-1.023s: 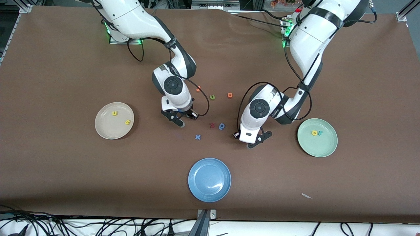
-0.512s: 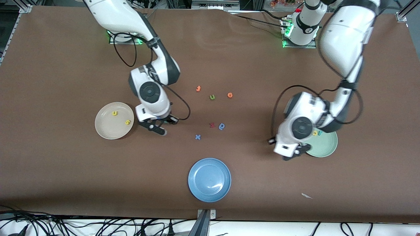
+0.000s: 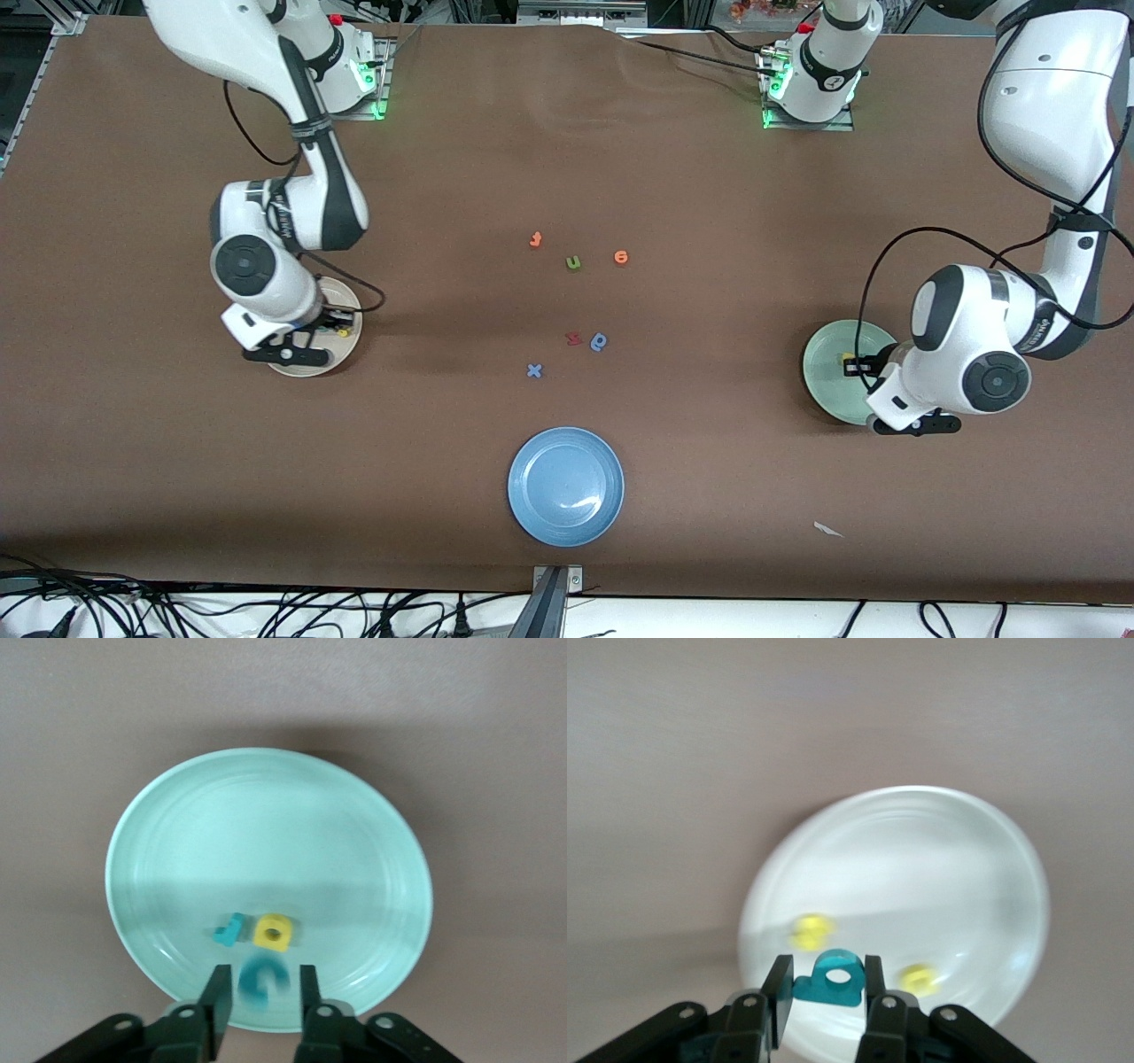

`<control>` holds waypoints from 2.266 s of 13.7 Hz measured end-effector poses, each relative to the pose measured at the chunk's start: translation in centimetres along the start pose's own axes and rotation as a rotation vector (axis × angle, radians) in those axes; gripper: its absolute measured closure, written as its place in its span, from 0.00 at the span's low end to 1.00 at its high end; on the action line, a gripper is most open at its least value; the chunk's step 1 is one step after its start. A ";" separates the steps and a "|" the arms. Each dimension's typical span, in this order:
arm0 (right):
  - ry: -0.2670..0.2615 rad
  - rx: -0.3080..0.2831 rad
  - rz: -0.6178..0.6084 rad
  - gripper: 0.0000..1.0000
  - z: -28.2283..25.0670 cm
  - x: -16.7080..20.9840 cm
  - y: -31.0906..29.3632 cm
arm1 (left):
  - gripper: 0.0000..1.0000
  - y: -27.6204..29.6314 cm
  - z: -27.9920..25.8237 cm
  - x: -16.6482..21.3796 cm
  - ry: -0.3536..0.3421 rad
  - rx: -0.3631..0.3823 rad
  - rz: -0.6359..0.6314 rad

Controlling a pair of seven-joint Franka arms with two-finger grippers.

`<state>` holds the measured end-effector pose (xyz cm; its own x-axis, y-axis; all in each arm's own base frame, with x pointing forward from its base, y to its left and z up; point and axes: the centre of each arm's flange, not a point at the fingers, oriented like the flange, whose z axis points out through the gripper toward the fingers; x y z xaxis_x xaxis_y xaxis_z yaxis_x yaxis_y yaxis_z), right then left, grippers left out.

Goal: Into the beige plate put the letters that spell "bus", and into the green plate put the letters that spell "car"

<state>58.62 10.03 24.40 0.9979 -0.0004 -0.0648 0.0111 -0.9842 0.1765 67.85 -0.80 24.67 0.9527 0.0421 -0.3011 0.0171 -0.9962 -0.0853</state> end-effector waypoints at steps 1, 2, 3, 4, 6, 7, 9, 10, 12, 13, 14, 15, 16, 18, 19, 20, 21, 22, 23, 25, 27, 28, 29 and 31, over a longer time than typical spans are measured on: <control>0.029 -0.002 -0.037 0.64 1.8 -0.8 1.6 | 0.48 -0.2 -0.2 0.0 0.004 -0.001 -0.002; 0.054 -0.005 -0.065 0.64 3.6 -1.6 2.8 | 0.37 -0.1 -0.7 0.0 0.014 -0.002 -0.014; 0.069 -0.008 -0.084 0.59 4.8 -2.3 3.7 | 0.29 -0.1 -1.6 0.0 0.028 -0.003 -0.040; 0.076 -0.010 -0.096 0.53 5.4 -2.5 4.3 | 0.18 -0.2 -2.6 -0.1 0.044 -0.003 -0.066; 0.083 -0.006 -0.106 0.29 4.7 -2.2 4.3 | 0.00 -1.2 -5.1 -0.7 0.080 -0.003 -0.104; 0.066 -0.002 -0.111 0.20 3.9 -1.8 4.0 | 0.00 -2.1 -6.3 -1.1 0.089 -0.002 -0.118; 0.002 0.006 -0.119 0.01 0.9 -0.3 3.3 | 0.00 -3.8 -8.6 -2.4 0.082 0.006 -0.143; -0.027 0.010 -0.123 0.00 -1.0 0.5 3.0 | 0.00 -4.5 -9.6 -3.1 0.079 0.006 -0.155; -0.084 0.017 -0.130 0.00 -4.9 1.6 2.5 | 0.00 -5.7 -11.6 -4.1 0.074 -0.008 -0.175; -0.113 0.023 -0.131 0.00 -6.8 1.9 2.3 | 0.00 -6.3 -12.5 -4.4 0.076 -0.029 -0.179; -0.138 0.039 -0.127 0.00 -8.6 2.2 2.1 | 0.00 -6.7 -13.2 -4.6 0.081 -0.050 -0.171; -0.163 0.071 -0.120 0.00 -10.5 2.4 1.7 | 0.00 -7.0 -14.0 -5.0 0.090 -0.065 -0.159; -0.184 0.100 -0.115 0.00 -12.5 2.6 1.4 | 0.00 -7.3 -15.0 -5.6 0.101 -0.075 -0.146; -0.197 0.133 -0.122 0.00 -16.9 2.8 1.4 | 0.00 -8.5 -18.0 -7.7 0.135 -0.104 -0.118; -0.168 0.146 -0.134 0.00 -19.0 2.9 1.4 | 0.00 -9.1 -19.7 -9.2 0.160 -0.104 -0.095; -0.132 0.152 -0.147 0.00 -21.0 2.9 1.3 | 0.00 -9.5 -21.6 -10.9 0.190 -0.095 -0.066; -0.099 0.143 -0.159 0.00 -22.9 2.7 2.0 | 0.00 -9.7 -23.8 -13.0 0.226 -0.080 -0.047; -0.066 0.126 -0.161 0.00 -24.6 2.5 3.8 | 0.00 -9.6 -26.1 -15.2 0.266 -0.068 -0.038; -0.032 0.125 -0.152 0.00 -26.4 2.0 5.9 | 0.00 -9.4 -28.1 -17.2 0.304 -0.062 -0.036; 0.020 0.140 -0.134 0.00 -29.8 0.4 9.6 | 0.00 -8.7 -31.0 -20.2 0.362 -0.060 -0.023; 0.028 0.162 -0.104 0.00 -31.0 -2.1 12.2 | 0.00 -8.2 -31.7 -21.4 0.376 -0.060 -0.014; 0.026 0.165 -0.088 0.00 -31.2 -3.2 13.0 | 0.00 -8.2 -31.3 -21.3 0.369 -0.060 -0.015; 0.026 0.165 -0.067 0.00 -31.4 -4.1 13.6 | 0.00 -8.2 -30.8 -21.2 0.359 -0.060 -0.015; 0.031 0.172 -0.019 0.00 -32.1 -5.1 14.6 | 0.00 -8.2 -30.5 -21.0 0.353 -0.061 -0.014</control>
<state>55.78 1.29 58.81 0.9991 0.0218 -0.0354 0.0220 -0.9997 0.0049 56.94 4.15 60.68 0.9982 0.0376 0.0469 0.0389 -0.9989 -0.0276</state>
